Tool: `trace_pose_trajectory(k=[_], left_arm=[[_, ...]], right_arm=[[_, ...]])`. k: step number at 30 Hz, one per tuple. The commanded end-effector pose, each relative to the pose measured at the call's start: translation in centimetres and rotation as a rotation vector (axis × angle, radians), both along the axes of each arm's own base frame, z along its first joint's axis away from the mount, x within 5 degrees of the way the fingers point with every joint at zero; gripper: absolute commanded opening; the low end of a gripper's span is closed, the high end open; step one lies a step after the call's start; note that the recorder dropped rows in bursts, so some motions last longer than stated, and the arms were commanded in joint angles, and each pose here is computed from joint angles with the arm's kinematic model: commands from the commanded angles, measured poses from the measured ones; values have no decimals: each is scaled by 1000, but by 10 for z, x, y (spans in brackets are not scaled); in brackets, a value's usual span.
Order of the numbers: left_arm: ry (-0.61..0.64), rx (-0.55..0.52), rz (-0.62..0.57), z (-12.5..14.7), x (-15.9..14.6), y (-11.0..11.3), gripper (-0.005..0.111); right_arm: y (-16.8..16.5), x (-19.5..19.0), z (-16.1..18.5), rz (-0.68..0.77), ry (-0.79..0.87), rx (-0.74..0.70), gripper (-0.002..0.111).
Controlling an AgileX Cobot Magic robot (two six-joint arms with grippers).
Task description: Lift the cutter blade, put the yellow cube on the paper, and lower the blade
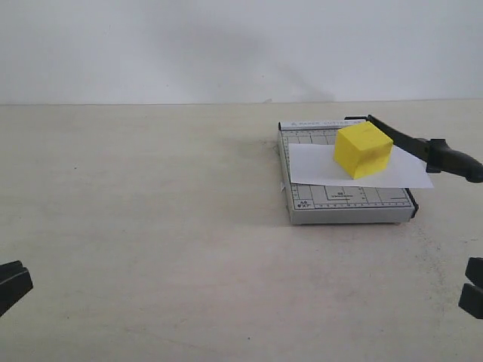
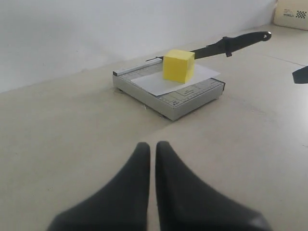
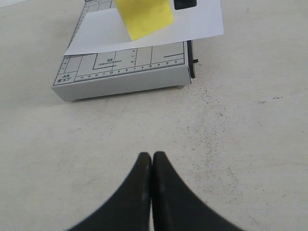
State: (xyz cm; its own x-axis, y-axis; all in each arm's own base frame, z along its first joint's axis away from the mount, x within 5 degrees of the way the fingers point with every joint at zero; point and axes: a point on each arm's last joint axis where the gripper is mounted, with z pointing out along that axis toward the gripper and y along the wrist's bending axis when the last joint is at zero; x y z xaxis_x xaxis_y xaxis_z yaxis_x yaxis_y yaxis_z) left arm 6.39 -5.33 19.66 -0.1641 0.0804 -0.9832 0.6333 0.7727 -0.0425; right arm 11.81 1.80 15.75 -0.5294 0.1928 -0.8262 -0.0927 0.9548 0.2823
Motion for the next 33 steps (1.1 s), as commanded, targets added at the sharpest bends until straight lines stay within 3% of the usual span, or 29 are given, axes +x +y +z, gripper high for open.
trace_pose_trajectory(k=[1,12,18,23,28,31,33], left_arm=[[12,-92,-2,4,0,-2,4],[-53,-141,23,10,-3,4,4],[-230,-224,282,23,-8,28,4],[-316,-236,445,27,-11,39,4],[-322,-229,487,27,-11,41,4],[-324,-230,486,28,-11,41,4],[-324,-230,486,28,-11,41,4]], right_arm=[[-1,0,-1,1,8,-14,0],[2,1,2,17,-19,7,0],[13,20,43,175,-303,-10,0],[-9,57,105,-12,-337,-160,0],[-40,82,158,-290,-216,-305,0],[-47,95,169,-337,-131,-352,6],[-44,104,166,-284,-46,-365,15]])
